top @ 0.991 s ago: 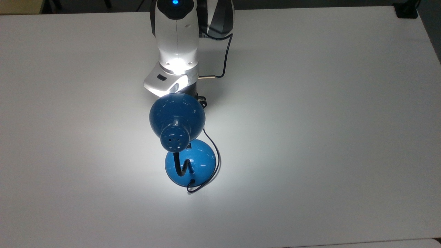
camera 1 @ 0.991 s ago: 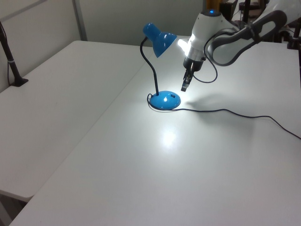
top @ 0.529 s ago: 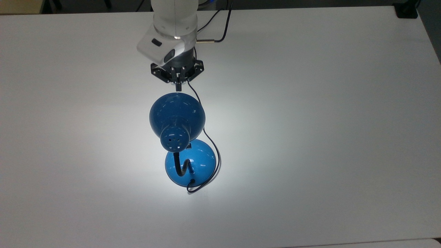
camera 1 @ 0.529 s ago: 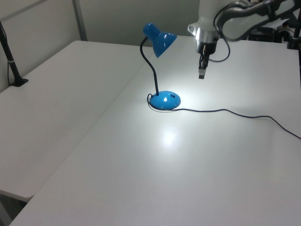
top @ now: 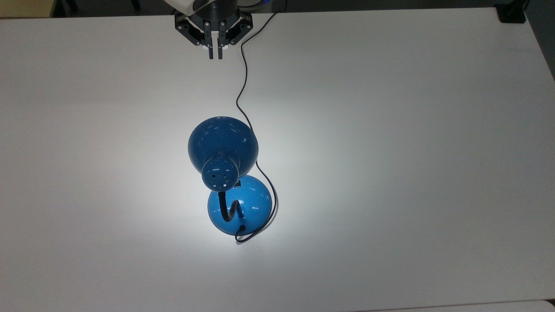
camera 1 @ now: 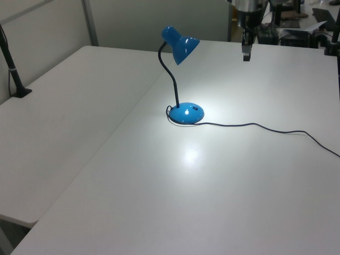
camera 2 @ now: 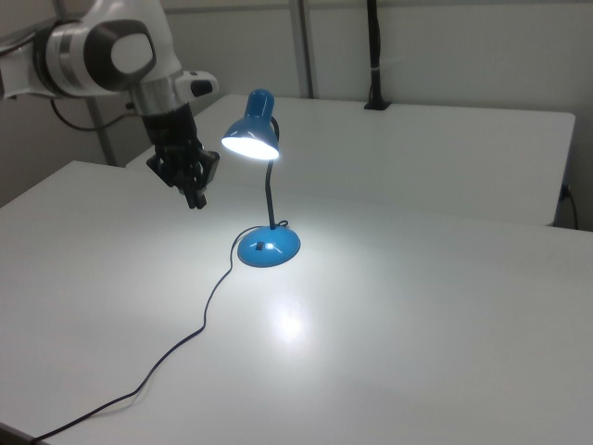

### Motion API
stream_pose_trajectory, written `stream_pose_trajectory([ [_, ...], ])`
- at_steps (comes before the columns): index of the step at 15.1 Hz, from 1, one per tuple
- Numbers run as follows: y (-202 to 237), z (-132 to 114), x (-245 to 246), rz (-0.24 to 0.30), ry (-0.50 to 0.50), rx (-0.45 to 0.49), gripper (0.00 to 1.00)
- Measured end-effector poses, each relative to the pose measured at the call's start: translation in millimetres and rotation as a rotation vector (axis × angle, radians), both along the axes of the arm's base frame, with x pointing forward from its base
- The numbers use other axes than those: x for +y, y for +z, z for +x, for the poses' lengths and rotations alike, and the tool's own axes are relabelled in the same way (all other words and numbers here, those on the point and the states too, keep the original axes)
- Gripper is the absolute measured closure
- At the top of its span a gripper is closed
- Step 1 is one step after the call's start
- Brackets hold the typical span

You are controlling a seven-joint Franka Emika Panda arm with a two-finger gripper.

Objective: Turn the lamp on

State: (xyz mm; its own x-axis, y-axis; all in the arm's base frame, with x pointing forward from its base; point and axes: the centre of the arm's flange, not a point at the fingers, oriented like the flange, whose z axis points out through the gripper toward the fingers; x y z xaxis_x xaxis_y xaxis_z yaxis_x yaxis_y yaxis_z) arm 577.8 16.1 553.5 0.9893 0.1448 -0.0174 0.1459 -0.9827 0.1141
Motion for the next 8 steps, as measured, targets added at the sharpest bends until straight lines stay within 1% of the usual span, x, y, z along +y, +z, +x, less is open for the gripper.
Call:
stream_pose_trajectory([
  [1,8,-1,0,-0.001,-0.003,0.006,0.86],
  [3,22,-3,-1,-0.002,-0.009,0.013,0.73],
  [6,32,-4,-2,-0.002,-0.023,0.011,0.42],
  [8,32,-4,-2,-0.002,-0.066,0.004,0.21],
])
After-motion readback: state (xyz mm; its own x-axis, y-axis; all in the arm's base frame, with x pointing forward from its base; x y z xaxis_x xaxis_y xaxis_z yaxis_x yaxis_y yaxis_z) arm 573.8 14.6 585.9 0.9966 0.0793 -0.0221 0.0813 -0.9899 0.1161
